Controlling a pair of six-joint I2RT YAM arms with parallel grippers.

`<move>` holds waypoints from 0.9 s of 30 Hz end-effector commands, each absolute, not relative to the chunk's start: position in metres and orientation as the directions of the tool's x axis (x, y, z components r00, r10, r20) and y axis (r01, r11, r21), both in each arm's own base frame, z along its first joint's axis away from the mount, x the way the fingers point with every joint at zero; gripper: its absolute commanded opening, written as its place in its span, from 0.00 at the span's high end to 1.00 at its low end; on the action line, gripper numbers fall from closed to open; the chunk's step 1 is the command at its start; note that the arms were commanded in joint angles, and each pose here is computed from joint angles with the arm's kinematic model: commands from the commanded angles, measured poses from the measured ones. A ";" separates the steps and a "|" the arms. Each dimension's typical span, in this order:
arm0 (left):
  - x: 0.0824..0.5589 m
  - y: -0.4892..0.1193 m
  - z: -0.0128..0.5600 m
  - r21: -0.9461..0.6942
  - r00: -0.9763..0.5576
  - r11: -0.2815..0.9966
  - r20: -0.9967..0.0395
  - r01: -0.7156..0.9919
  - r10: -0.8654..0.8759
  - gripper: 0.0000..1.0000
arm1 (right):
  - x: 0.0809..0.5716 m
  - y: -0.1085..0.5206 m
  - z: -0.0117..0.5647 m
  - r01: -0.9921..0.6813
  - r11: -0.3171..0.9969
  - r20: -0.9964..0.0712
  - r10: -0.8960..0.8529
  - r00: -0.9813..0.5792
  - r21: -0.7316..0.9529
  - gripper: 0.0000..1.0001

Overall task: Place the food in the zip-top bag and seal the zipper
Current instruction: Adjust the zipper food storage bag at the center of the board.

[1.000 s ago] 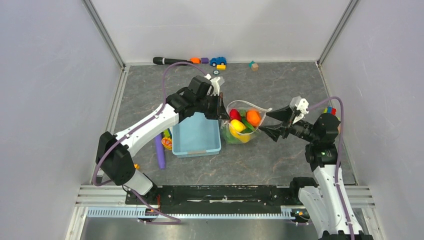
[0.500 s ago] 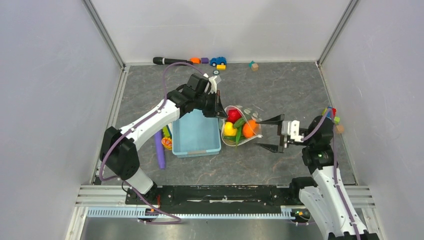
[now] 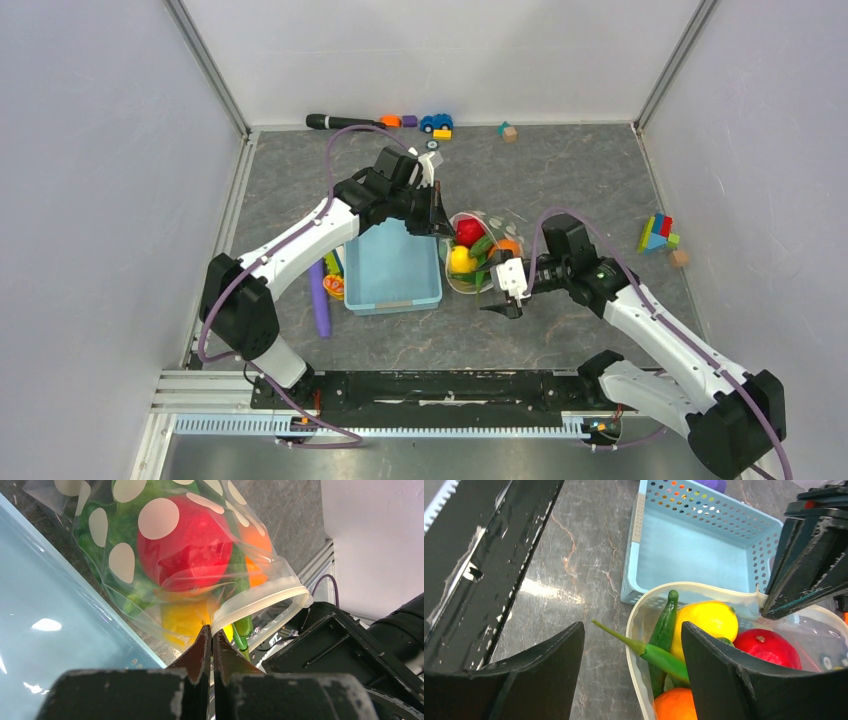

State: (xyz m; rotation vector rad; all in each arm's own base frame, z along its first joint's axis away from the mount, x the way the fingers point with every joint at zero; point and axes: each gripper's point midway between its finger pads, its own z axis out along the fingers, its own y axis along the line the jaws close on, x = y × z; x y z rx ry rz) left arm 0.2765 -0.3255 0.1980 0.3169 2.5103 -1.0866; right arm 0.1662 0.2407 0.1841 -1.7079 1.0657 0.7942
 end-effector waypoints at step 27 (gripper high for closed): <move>0.267 -0.329 0.223 -0.688 -0.897 0.623 -0.439 0.372 0.051 0.98 | 0.183 0.266 0.194 -0.886 -0.181 -0.823 -0.330 0.463 -0.427 0.91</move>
